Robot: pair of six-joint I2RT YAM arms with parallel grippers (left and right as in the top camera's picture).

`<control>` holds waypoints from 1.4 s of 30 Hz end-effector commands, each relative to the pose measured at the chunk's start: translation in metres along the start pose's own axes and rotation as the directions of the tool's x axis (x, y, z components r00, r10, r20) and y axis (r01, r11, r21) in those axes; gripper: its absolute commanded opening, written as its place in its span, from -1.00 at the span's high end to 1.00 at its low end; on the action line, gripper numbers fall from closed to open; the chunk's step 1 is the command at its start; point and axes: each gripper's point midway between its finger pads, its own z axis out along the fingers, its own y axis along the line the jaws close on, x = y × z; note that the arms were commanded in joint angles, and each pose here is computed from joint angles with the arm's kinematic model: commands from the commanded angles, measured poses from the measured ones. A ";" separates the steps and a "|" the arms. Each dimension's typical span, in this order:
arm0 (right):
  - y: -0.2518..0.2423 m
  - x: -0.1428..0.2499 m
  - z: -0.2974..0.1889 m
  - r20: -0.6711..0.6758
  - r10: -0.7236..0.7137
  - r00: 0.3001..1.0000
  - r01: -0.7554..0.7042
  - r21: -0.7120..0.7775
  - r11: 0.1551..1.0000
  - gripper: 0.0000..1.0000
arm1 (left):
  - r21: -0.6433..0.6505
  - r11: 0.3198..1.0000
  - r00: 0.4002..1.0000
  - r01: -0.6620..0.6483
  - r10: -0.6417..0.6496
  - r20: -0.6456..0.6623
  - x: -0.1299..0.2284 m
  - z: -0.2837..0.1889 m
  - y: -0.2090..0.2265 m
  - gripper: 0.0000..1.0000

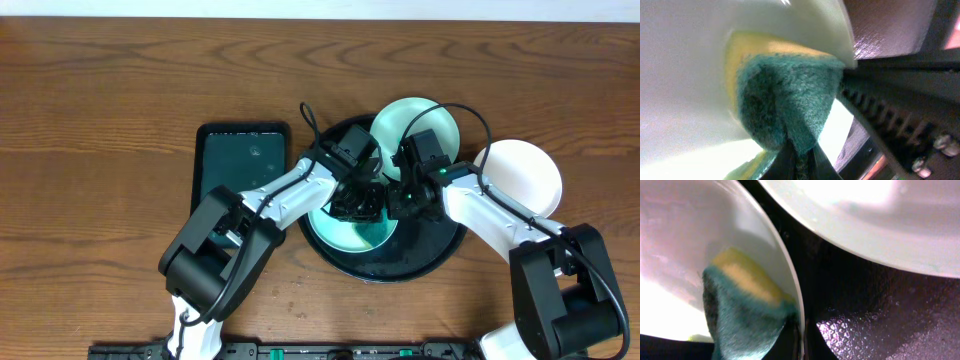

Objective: Clean dirty plates on tray and stack at the side

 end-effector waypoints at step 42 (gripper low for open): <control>-0.004 0.012 0.010 -0.041 -0.019 0.999 0.020 0.025 0.999 0.98 | -0.548 0.710 0.843 0.442 -0.121 0.524 -0.008 -0.238 0.176 0.85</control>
